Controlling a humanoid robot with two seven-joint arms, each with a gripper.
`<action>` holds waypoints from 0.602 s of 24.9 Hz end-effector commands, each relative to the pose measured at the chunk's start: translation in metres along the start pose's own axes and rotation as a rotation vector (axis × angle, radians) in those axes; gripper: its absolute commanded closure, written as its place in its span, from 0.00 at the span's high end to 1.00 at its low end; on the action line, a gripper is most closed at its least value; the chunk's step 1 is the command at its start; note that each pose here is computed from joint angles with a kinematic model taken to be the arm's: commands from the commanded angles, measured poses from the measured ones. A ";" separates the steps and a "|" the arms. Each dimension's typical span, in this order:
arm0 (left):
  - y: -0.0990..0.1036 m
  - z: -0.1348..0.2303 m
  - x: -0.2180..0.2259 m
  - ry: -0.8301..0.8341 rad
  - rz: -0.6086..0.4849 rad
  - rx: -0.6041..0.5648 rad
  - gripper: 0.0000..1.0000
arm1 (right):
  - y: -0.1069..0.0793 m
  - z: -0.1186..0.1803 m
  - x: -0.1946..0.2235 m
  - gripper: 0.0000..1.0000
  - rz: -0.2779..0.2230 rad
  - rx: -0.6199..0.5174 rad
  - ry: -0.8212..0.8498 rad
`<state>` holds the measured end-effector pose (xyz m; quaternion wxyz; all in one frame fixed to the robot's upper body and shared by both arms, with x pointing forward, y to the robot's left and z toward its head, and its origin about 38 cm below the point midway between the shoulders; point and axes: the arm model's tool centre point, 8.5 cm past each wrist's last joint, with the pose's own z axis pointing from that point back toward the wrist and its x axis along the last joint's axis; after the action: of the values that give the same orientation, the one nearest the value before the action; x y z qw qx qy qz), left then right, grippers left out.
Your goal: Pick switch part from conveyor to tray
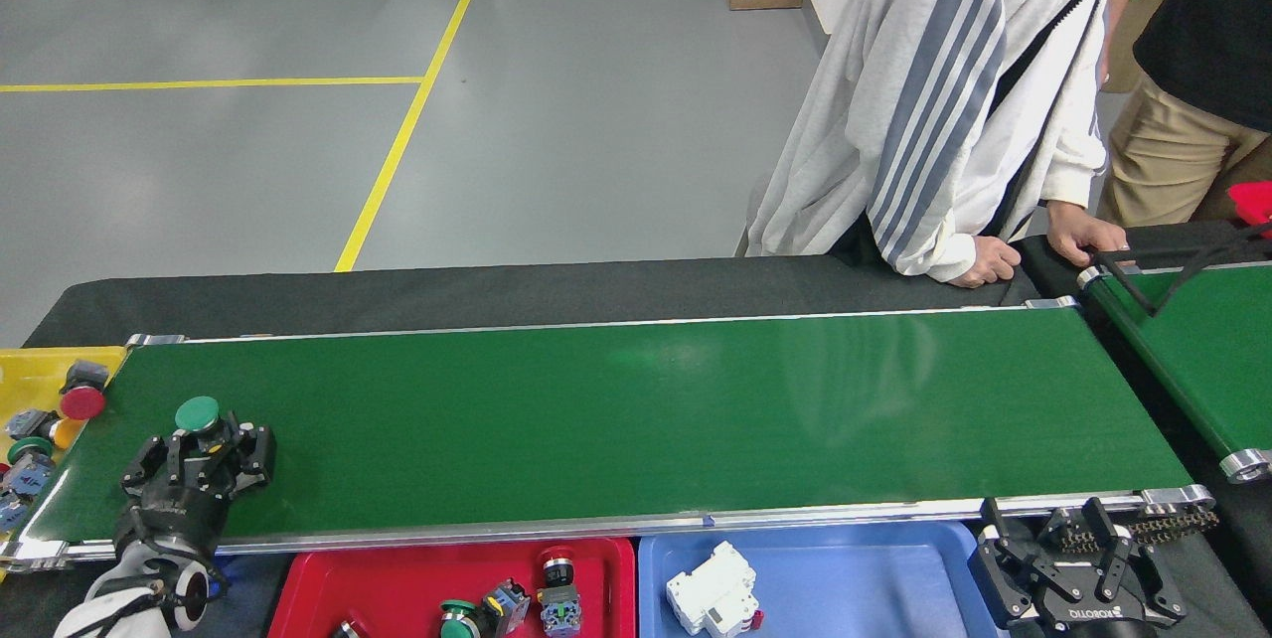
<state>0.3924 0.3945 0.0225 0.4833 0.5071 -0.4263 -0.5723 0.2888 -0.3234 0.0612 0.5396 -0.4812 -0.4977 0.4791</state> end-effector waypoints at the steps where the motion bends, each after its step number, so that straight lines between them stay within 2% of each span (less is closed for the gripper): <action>1: 0.026 0.011 0.016 -0.092 -0.008 0.088 0.05 | -0.008 -0.001 0.001 1.00 0.003 -0.024 -0.007; 3: 0.048 0.044 0.042 -0.229 -0.028 0.167 0.05 | -0.010 0.000 0.002 1.00 0.002 -0.028 -0.009; 6: 0.053 0.097 0.081 -0.445 -0.024 0.166 0.07 | -0.009 0.000 0.002 1.00 0.001 -0.026 -0.007; 7: 0.049 0.116 0.106 -0.544 -0.010 0.144 0.14 | -0.009 0.001 0.002 1.00 0.001 -0.025 -0.009; 8: 0.045 0.130 0.125 -0.608 0.006 0.120 0.25 | -0.009 0.001 0.002 1.00 0.001 -0.025 -0.009; 10: 0.035 0.142 0.149 -0.633 0.051 0.068 0.66 | -0.009 0.001 0.003 1.00 -0.001 -0.025 -0.008; 11: 0.034 0.142 0.157 -0.620 0.080 0.061 0.99 | -0.009 0.001 0.003 1.00 -0.001 -0.025 -0.008; 15: 0.035 0.142 0.164 -0.608 0.116 0.073 1.00 | -0.009 0.000 0.003 1.00 0.001 -0.028 -0.009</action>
<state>0.2514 0.2262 0.0409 0.3542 0.3010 -0.5961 -0.6547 0.2874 -0.3217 0.0638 0.5377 -0.4812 -0.5003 0.4786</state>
